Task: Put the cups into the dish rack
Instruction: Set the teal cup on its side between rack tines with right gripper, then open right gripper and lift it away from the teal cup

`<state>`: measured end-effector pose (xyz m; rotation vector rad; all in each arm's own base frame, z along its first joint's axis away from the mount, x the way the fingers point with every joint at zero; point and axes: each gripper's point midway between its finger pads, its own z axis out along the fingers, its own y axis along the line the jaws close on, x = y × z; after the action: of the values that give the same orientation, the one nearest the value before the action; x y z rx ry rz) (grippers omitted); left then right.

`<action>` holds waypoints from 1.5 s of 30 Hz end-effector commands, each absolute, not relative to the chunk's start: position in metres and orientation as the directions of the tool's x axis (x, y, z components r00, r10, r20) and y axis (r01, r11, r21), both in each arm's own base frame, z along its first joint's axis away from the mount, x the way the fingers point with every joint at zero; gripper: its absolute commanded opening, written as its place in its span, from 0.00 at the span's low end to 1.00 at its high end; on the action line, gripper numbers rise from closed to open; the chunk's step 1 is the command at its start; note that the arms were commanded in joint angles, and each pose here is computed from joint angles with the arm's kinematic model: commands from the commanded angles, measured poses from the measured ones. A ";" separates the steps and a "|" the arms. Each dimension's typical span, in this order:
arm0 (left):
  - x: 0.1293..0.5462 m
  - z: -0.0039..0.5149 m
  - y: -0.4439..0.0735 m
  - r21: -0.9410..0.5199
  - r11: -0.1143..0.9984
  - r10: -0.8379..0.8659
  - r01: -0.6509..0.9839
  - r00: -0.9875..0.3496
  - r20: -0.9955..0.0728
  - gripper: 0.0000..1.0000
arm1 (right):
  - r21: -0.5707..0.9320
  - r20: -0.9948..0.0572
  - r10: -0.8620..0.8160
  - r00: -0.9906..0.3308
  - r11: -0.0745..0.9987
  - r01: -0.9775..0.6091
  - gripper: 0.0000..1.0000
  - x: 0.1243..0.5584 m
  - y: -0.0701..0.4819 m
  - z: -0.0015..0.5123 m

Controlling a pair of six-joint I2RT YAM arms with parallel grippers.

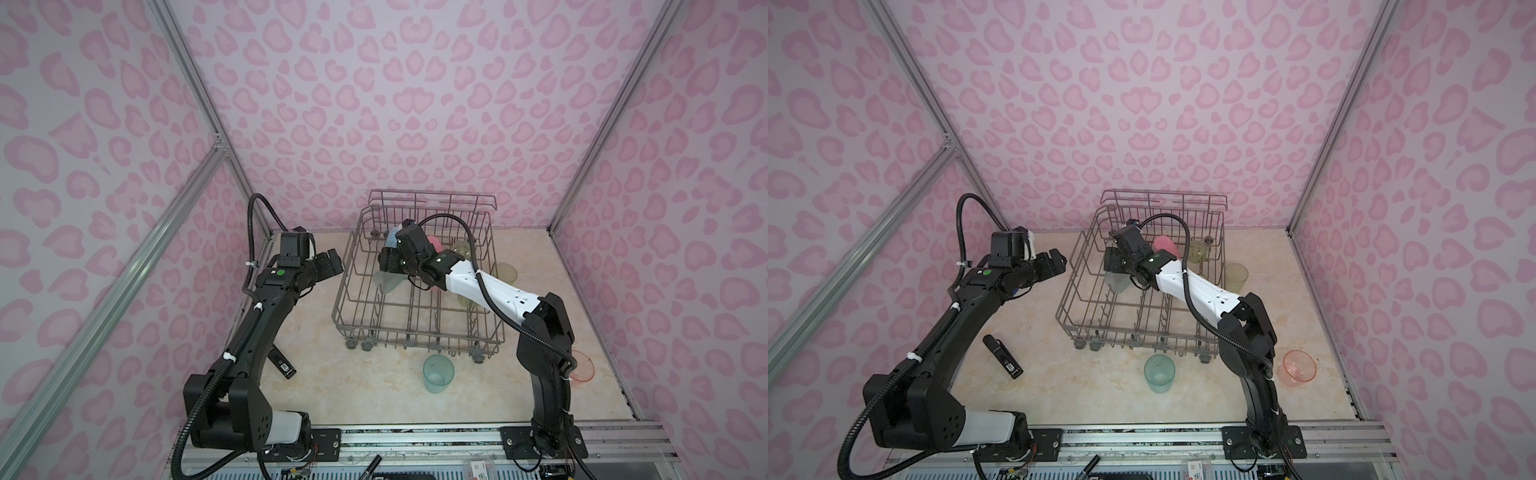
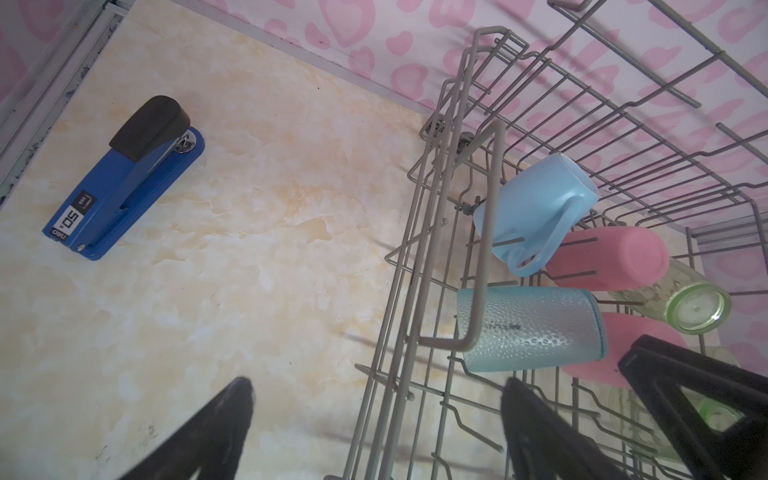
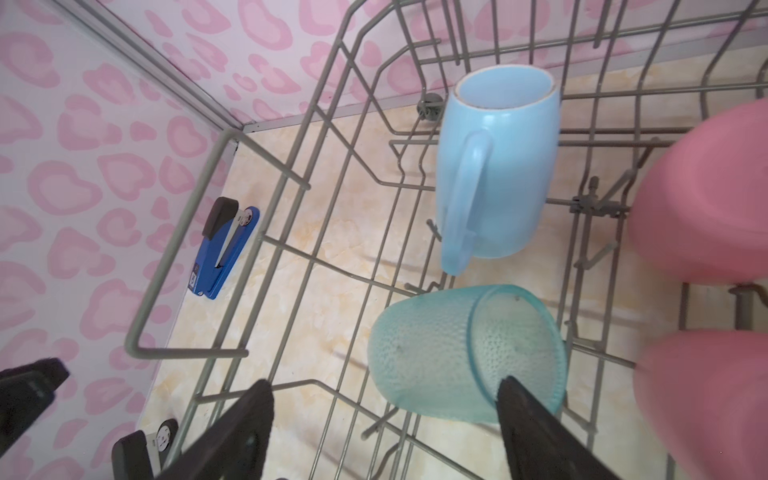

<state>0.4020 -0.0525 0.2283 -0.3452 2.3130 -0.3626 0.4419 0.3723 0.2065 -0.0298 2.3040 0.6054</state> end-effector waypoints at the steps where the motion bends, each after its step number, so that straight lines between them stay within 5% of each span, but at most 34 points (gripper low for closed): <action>1: 0.406 0.234 -0.054 -0.374 0.919 -0.359 -0.126 -0.658 -0.662 0.95 | 0.417 -0.670 0.166 -0.723 0.890 -0.182 0.84 0.448 0.367 0.202; 45: 0.408 0.229 -0.054 -0.374 0.918 -0.360 -0.130 -0.667 -0.652 0.95 | 0.449 -0.666 0.084 -0.741 0.838 -0.309 0.84 0.424 0.427 0.203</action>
<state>0.4025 -0.0531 0.2263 -0.3444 2.3181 -0.3657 0.4238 0.4291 0.1996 -0.1556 2.3065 0.7323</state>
